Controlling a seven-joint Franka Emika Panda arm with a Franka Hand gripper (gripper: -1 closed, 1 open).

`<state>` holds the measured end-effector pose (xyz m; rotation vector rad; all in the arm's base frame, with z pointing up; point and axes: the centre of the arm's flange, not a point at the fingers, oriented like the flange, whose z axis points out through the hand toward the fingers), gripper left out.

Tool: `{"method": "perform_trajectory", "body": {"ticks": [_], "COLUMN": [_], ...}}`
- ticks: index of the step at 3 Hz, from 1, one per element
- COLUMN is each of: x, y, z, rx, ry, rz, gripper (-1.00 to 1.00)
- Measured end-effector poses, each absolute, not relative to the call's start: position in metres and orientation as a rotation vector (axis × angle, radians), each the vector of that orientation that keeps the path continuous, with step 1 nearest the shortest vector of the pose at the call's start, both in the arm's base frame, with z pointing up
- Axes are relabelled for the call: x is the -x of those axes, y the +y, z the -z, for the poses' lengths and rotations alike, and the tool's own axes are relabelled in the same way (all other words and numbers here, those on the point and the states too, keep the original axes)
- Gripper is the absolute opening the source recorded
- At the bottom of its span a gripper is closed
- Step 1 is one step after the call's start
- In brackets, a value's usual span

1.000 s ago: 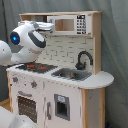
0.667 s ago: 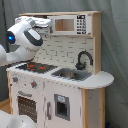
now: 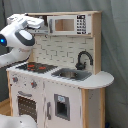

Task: Play with the kitchen

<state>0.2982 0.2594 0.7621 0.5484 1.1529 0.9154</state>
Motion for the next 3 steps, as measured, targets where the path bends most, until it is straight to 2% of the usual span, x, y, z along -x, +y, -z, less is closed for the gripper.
{"method": "perform_trajectory", "body": {"ticks": [3], "x": [-0.29], "y": [0.307], "z": [-0.748], "rx": [-0.588], "ry": [0.997], "rz": [-1.003], "gripper": [1.0]}}
